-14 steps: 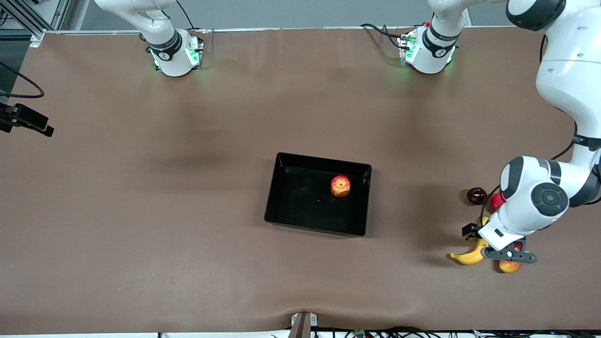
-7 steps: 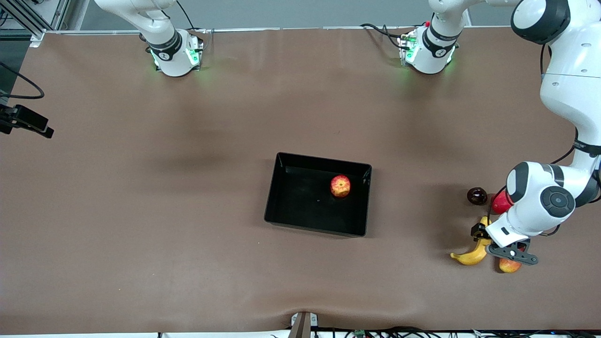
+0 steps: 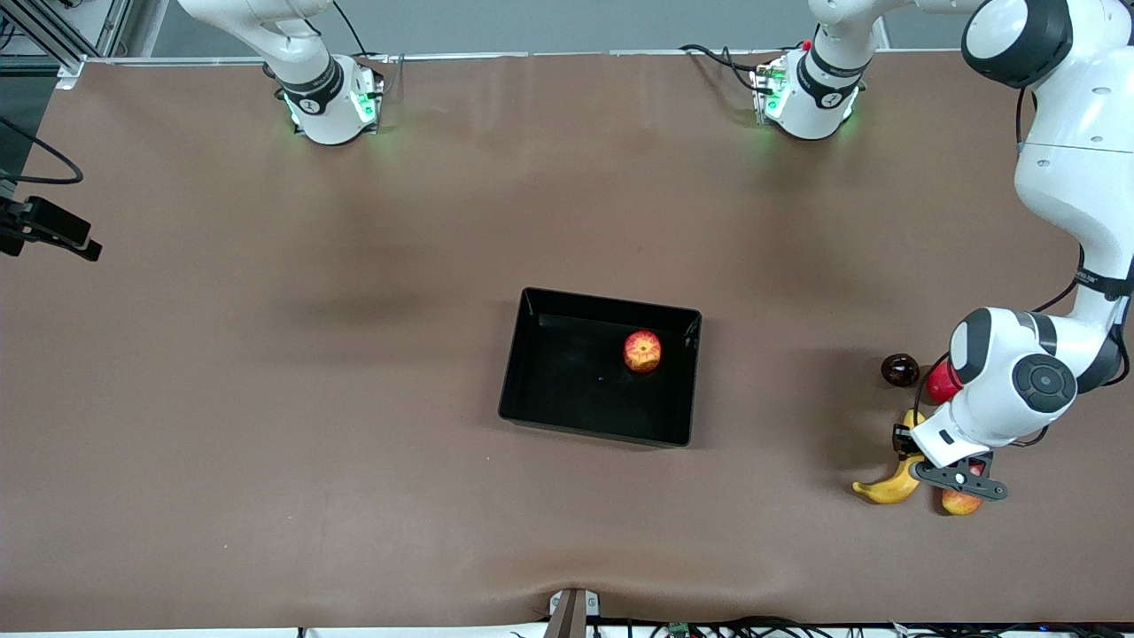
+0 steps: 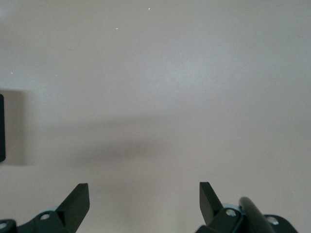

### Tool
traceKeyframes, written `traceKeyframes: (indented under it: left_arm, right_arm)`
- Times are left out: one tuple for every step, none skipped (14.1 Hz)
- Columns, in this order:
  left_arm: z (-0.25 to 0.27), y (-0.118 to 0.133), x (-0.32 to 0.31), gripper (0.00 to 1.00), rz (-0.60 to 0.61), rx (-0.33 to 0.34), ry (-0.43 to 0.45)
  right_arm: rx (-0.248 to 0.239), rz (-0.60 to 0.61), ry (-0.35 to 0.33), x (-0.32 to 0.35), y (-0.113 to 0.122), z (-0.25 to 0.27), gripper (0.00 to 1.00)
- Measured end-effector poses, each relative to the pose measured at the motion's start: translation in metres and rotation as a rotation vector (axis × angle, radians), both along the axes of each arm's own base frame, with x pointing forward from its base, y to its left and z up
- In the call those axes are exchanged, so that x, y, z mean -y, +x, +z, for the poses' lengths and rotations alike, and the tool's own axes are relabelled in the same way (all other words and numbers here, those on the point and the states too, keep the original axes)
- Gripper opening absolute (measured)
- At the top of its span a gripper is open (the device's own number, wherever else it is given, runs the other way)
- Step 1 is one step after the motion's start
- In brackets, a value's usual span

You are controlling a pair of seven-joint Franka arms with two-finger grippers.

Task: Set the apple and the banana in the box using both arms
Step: 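Move the left gripper back to the yellow banana and grasp it, then carry the banana with the left gripper and lower it into the box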

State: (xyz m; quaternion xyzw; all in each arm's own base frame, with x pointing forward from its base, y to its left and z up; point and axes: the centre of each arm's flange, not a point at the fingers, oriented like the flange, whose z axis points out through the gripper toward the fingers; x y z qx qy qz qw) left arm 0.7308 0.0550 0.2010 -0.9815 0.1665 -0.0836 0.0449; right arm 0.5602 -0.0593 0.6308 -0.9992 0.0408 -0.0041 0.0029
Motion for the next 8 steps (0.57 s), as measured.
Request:
traceKeyframes:
  left_arm:
    - [0.007,0.002,0.005,0.35,-0.006,0.01,-0.004]
    - [0.018,0.004,0.015,0.35,-0.017,0.016,-0.01]
    - [0.032,0.005,0.029,0.35,-0.029,0.011,-0.017]
    - [0.05,0.006,0.046,0.35,-0.031,0.004,-0.026]
    - [0.07,0.005,0.064,0.35,-0.021,0.001,-0.035]
    - [0.089,0.003,0.084,0.35,0.001,0.0,-0.047]
    - [0.106,0.001,0.104,0.35,0.026,0.003,-0.063]
    - [0.118,-0.002,0.124,0.35,0.053,0.006,-0.085]
  right_arm:
    - [0.01,0.002,-0.001,-0.001,0.0,0.005,1.0]
    - [0.022,0.003,-0.002,-0.001,0.0,0.011,1.0]
    - [0.029,0.003,-0.003,-0.001,0.0,0.015,1.0]
    - [0.027,0.002,-0.003,-0.001,-0.001,0.017,1.0]
    - [0.015,0.001,-0.001,0.0,-0.003,0.016,1.0]
    - [0.002,0.0,0.0,0.0,-0.004,0.015,1.0]
    - [-0.005,-0.001,0.001,0.0,-0.005,0.014,1.0]
    - [-0.008,0.0,0.002,0.0,-0.005,0.014,1.0]
